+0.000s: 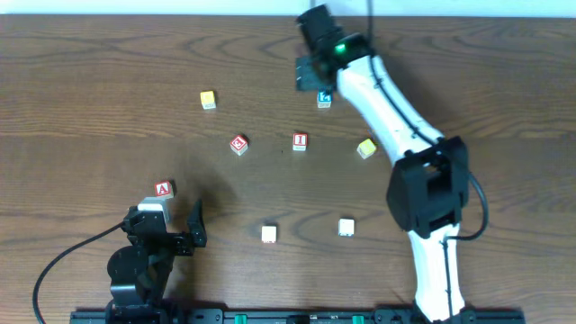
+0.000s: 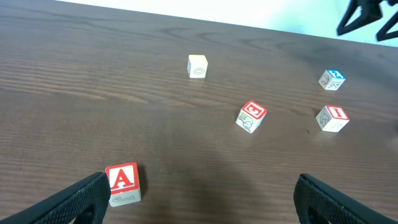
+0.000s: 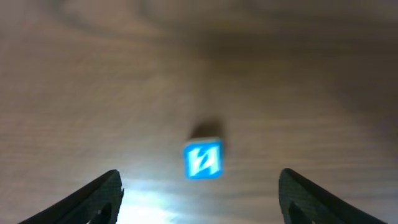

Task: Spell out Ai2
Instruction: 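Move the right gripper to the blue 2 block and grasp it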

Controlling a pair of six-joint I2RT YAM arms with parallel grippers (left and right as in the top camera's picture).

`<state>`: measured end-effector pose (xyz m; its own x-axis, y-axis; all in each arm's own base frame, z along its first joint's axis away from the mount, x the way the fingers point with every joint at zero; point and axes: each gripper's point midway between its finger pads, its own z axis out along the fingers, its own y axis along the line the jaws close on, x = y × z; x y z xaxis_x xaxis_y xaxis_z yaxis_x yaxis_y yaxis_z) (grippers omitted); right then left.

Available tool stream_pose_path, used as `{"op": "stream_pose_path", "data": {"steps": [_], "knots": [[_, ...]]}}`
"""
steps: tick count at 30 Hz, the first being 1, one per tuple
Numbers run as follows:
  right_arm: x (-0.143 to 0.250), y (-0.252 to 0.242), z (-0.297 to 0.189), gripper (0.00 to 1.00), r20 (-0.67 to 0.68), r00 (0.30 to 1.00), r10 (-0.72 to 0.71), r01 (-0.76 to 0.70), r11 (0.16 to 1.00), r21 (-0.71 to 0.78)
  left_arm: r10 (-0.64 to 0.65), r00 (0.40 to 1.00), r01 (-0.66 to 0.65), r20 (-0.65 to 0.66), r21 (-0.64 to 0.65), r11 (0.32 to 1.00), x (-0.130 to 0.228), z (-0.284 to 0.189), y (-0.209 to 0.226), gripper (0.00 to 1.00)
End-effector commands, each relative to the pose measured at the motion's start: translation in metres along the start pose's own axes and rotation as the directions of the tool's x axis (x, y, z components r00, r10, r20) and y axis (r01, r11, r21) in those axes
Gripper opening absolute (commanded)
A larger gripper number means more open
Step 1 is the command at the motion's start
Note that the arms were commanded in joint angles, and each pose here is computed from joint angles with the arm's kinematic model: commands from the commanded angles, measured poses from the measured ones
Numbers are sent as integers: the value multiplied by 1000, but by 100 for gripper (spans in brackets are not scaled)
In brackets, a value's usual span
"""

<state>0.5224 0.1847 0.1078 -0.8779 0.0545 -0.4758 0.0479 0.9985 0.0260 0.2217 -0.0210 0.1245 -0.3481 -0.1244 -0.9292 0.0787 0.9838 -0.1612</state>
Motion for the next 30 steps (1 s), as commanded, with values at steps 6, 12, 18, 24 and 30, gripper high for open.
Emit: {"op": "stream_pose_path", "data": {"steps": [6,12,18,24,30], "knots": [[1,-14,29,81,-21,996,-90,90,996,27,-8,1000,8,-15,-10,1000,8,3,3,95],[18,-12,56,82,-67,992,-110,112,993,34,-8,1000,8,-15,-10,1000,8,3,3,95],[37,0,74,82,-124,985,-123,122,992,-19,-8,1000,8,-15,-10,1000,8,3,3,95],[42,12,79,78,-122,981,-152,150,988,-33,-8,1000,8,-16,-10,1000,8,3,3,95],[51,18,86,74,-138,973,-183,180,983,-36,-8,1000,8,-15,-10,1000,8,3,3,95]]}}
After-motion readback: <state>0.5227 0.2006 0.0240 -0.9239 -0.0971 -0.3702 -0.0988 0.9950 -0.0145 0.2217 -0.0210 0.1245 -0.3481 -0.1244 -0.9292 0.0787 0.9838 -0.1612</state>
